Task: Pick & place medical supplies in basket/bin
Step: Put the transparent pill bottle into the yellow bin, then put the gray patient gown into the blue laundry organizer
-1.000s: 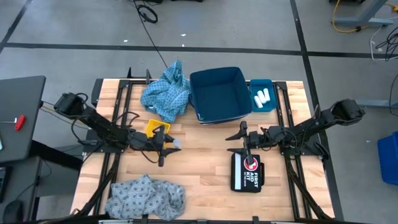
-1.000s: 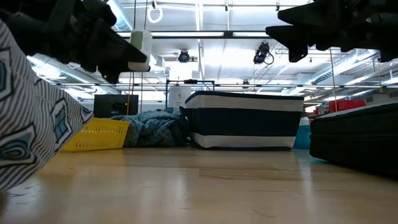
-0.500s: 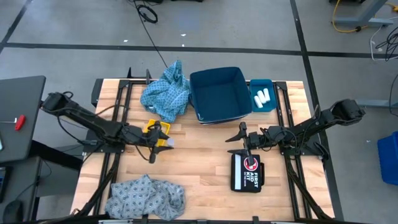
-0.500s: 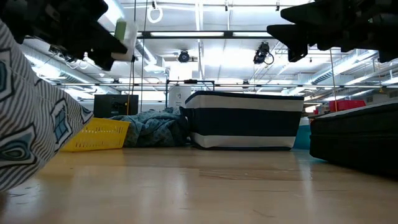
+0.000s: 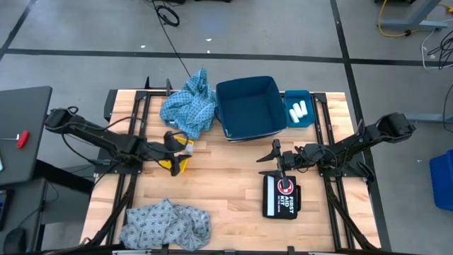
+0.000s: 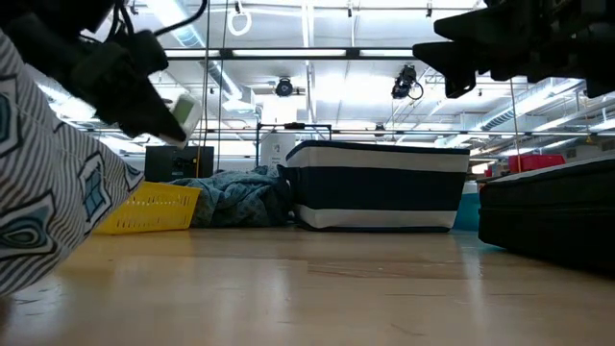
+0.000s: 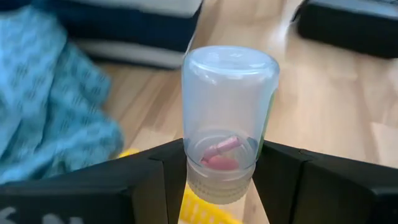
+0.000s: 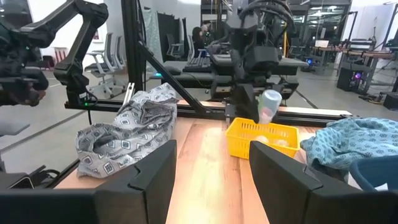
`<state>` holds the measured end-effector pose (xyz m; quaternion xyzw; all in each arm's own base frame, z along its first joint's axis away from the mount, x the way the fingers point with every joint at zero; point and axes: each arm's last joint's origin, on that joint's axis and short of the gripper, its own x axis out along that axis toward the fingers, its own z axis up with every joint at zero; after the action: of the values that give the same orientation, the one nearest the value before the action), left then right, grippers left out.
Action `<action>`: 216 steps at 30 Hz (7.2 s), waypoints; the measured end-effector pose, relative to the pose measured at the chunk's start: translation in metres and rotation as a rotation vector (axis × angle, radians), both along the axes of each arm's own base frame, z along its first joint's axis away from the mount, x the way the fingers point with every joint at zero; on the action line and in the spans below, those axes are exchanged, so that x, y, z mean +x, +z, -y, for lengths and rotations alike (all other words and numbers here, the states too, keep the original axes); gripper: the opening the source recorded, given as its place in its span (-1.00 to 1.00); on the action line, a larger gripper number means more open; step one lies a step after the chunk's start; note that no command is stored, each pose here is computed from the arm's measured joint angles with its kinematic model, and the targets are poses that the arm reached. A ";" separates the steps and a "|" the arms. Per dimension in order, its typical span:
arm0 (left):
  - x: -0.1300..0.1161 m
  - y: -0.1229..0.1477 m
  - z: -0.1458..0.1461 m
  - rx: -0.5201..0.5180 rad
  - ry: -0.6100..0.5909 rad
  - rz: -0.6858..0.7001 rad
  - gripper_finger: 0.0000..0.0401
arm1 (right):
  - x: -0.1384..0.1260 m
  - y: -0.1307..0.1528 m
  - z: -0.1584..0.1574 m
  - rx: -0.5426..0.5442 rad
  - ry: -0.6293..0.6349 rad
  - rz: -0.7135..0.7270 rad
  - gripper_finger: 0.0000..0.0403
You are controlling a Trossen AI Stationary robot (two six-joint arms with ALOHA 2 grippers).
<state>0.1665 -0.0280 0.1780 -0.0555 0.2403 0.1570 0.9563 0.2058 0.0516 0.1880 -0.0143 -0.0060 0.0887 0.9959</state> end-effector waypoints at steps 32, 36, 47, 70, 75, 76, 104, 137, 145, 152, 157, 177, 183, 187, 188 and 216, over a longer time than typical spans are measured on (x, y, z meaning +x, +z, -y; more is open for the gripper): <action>-0.021 -0.025 -0.003 -0.278 0.188 -0.247 -0.07 | 0.000 -0.001 0.000 -0.002 -0.002 -0.006 0.04; -0.021 -0.025 -0.003 -0.287 0.177 -0.256 -0.01 | 0.000 -0.001 0.000 -0.002 -0.002 -0.006 0.04; -0.015 -0.009 -0.001 -0.220 0.115 -0.228 0.10 | 0.000 -0.001 0.000 -0.005 -0.002 -0.006 0.04; 0.019 0.075 0.013 -0.054 -0.309 0.131 0.06 | 0.000 -0.001 0.000 -0.012 -0.002 -0.004 0.04; 0.020 0.070 0.018 -0.170 -0.415 0.095 0.06 | 0.000 -0.001 0.000 -0.013 -0.002 -0.004 0.04; 0.021 0.069 0.020 -0.192 -0.435 0.087 0.06 | 0.000 -0.001 0.000 -0.012 -0.002 -0.005 0.04; -0.007 0.047 0.160 -0.567 -0.366 -0.580 0.45 | 0.014 0.008 -0.022 -0.121 -0.056 -0.230 0.10; 0.040 -0.054 0.205 -0.373 -0.217 -0.822 0.14 | 0.014 0.005 -0.020 -0.137 -0.092 -0.250 0.10; 0.052 -0.052 0.197 -0.355 -0.259 -0.771 -0.76 | 0.014 0.005 -0.021 -0.142 -0.088 -0.249 0.10; 0.055 0.002 0.185 -0.322 -0.251 -0.454 -0.76 | 0.014 0.005 -0.021 -0.131 -0.072 -0.250 0.10; 0.045 0.051 0.171 -0.363 -0.240 -0.255 -0.76 | 0.013 0.005 -0.022 -0.112 -0.055 -0.253 0.10; 0.029 0.130 0.108 -0.279 -0.160 0.092 -0.76 | 0.013 0.005 -0.026 -0.064 0.032 -0.263 0.10; 0.030 0.139 0.093 -0.266 -0.126 0.130 -0.76 | 0.009 0.005 -0.034 -0.038 0.110 -0.272 0.10; 0.038 0.134 0.091 -0.284 -0.145 0.094 -0.76 | 0.007 0.005 -0.040 -0.038 0.131 -0.272 0.06; 0.040 0.131 0.092 -0.286 -0.152 0.078 -0.76 | 0.007 0.005 -0.040 -0.035 0.133 -0.273 0.04; 0.115 -0.031 0.152 -0.380 -0.398 -0.528 0.64 | 0.002 -0.010 -0.038 -0.059 0.081 -0.436 0.13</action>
<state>0.2813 -0.1804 0.1469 -0.1416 0.5092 -0.0700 0.8460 0.2075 0.0893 0.1781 -0.0237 0.2116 0.1296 0.9684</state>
